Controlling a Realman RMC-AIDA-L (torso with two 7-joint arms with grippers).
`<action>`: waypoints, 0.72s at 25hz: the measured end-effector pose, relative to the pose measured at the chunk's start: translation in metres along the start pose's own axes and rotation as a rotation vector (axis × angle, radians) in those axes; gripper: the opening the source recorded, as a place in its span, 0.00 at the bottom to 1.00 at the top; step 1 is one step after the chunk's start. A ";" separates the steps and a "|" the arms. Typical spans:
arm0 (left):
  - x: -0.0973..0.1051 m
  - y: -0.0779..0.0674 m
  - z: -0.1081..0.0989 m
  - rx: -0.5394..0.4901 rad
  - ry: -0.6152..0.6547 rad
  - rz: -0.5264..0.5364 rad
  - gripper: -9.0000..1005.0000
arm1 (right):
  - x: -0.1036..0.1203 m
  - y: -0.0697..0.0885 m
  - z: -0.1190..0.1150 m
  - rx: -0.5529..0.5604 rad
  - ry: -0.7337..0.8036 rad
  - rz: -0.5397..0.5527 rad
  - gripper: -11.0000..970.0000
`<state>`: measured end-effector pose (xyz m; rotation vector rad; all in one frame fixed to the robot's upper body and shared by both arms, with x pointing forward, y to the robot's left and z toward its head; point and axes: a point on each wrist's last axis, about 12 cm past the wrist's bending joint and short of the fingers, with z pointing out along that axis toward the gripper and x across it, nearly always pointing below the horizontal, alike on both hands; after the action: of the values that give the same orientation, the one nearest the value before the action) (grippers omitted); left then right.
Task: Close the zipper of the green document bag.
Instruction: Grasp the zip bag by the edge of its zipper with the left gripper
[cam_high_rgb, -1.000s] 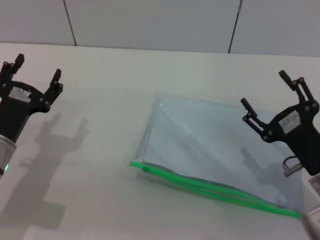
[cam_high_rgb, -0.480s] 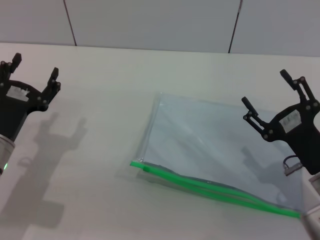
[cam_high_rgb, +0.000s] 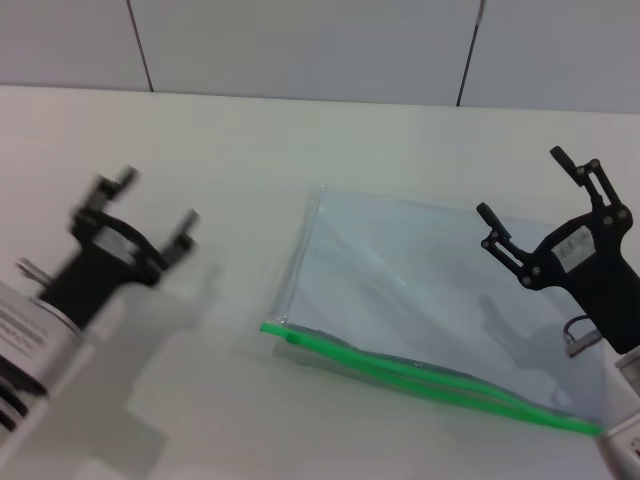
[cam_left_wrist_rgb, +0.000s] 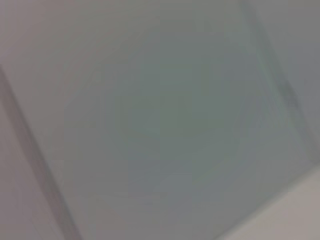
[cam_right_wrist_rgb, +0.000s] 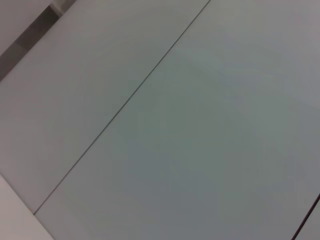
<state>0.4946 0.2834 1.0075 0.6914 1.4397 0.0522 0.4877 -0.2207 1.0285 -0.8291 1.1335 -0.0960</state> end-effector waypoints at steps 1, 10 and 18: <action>-0.001 -0.006 -0.001 0.048 -0.006 0.015 0.84 | 0.000 0.000 0.000 0.001 -0.001 0.000 0.90; -0.002 -0.045 -0.011 0.334 -0.038 0.090 0.84 | -0.001 0.000 0.000 0.003 -0.008 0.000 0.90; 0.000 -0.050 -0.018 0.376 -0.036 0.118 0.84 | 0.000 0.000 -0.001 0.005 -0.004 -0.001 0.90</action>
<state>0.4594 0.2505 0.9848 1.0792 1.3866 -0.1422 0.4866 -0.2213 1.0289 -0.8251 1.1288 -0.0973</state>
